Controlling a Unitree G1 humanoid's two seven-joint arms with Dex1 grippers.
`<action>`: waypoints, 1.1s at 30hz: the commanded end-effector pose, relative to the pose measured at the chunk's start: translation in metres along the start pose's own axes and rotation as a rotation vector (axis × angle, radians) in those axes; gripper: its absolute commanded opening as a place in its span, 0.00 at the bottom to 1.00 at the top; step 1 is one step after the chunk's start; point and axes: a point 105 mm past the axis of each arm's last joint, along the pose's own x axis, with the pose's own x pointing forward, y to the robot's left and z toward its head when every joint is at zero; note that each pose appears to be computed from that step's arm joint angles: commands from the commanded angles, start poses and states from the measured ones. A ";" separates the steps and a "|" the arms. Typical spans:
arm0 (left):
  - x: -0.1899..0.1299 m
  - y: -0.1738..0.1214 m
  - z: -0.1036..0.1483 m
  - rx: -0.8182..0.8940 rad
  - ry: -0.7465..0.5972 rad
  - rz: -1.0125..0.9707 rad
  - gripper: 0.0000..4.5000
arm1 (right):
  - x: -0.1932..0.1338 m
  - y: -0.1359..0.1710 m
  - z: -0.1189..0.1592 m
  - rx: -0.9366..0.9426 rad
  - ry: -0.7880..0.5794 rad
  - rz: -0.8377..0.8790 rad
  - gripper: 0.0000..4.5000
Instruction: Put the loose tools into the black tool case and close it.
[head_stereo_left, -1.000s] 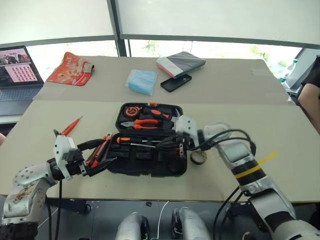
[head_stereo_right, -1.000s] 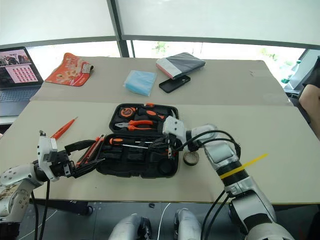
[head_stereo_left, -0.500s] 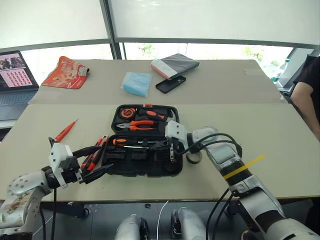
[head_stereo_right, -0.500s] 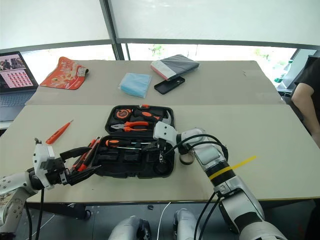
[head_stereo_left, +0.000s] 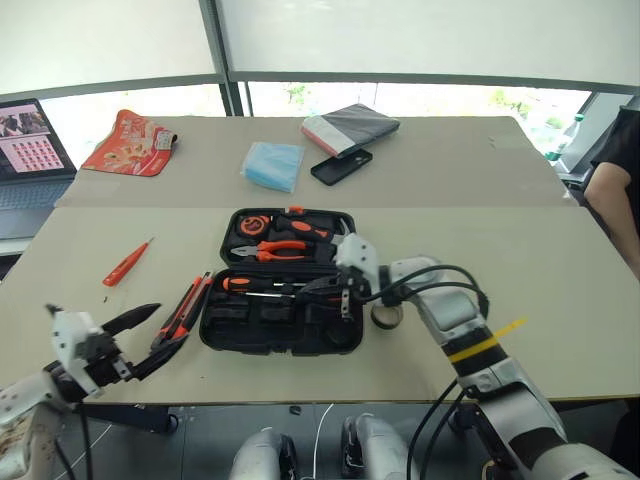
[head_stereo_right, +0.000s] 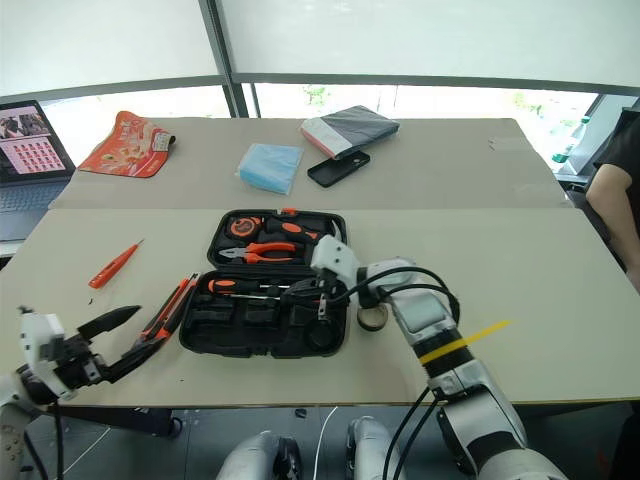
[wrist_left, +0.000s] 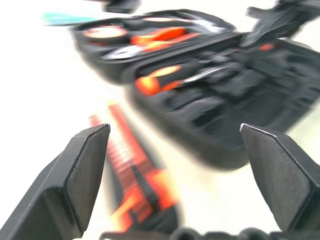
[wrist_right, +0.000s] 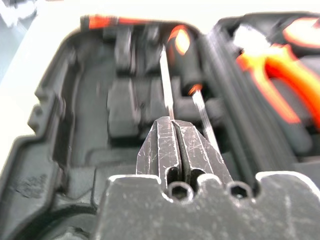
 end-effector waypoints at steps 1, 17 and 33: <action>-0.047 0.034 0.002 -0.003 0.003 0.268 1.00 | -0.039 0.009 0.028 -0.062 -0.154 -0.067 0.32; -0.039 0.081 0.026 -0.093 0.023 0.519 1.00 | -0.110 0.049 0.021 -0.148 -0.318 -0.319 1.00; 0.094 0.135 0.024 -0.139 0.410 0.381 1.00 | -0.082 0.052 0.040 -0.216 -0.345 -0.337 1.00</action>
